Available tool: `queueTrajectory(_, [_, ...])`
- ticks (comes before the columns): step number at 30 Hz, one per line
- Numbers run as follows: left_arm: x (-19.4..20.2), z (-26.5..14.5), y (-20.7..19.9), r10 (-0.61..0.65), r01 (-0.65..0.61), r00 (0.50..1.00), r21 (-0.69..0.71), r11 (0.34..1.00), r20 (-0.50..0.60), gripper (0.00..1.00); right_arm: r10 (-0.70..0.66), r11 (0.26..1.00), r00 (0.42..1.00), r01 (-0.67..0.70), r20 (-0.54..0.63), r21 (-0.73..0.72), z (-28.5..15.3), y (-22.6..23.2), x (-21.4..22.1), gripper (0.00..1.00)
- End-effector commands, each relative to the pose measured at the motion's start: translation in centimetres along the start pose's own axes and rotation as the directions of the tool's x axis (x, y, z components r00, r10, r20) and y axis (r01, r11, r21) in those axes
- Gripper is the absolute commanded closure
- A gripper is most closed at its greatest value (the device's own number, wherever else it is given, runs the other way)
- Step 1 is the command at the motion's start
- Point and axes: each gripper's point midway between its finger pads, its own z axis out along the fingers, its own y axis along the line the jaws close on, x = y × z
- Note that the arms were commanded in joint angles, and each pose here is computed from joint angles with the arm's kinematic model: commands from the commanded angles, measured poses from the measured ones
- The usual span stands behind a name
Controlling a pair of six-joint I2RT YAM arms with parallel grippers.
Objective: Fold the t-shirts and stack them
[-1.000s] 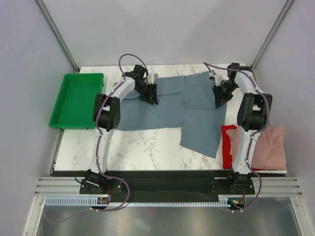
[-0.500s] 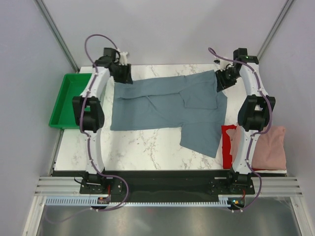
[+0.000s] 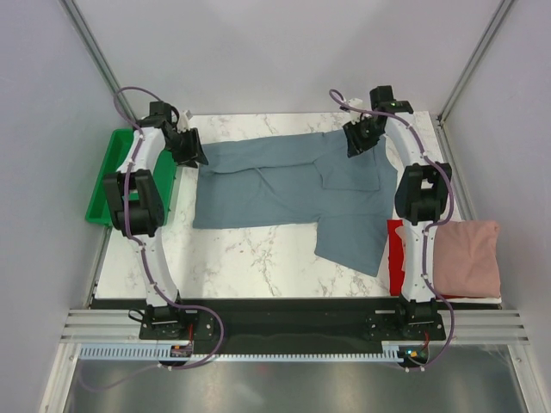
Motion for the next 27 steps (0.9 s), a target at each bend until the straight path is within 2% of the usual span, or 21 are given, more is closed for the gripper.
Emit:
queueTrajectory(1, [-1.5, -0.5, -0.4, -0.056, 0.054, 0.998, 0.043, 0.998, 0.04, 0.5, -0.033, 0.999, 0.997, 0.031, 0.069, 0.017, -0.7, 0.5, -2.6, 0.56])
queueTrajectory(9, [-1.5, 0.1, 0.6, -0.059, 0.058, 0.998, 0.03, 0.998, 0.034, 0.51, -0.022, 1.0, 0.999, 0.022, 0.045, 0.007, -0.3, 1.6, -2.1, 0.55])
queueTrajectory(19, [-1.2, 2.9, 1.3, -0.052, 0.052, 0.999, 0.046, 0.998, 0.0, 0.51, -0.04, 0.999, 0.999, 0.04, 0.021, 0.018, 0.7, 2.0, -1.8, 0.55])
queueTrajectory(23, [-0.7, 3.1, 1.1, -0.049, 0.05, 0.999, 0.065, 0.997, -0.016, 0.6, -0.041, 0.999, 0.999, 0.041, 0.006, 0.026, 0.8, 1.9, -1.3, 0.55])
queueTrajectory(27, [-0.9, 2.9, 0.5, -0.043, 0.044, 0.999, 0.089, 0.995, -0.011, 0.74, -0.044, 0.999, 0.999, 0.044, 0.0, 0.029, 1.0, 1.8, -1.1, 0.55])
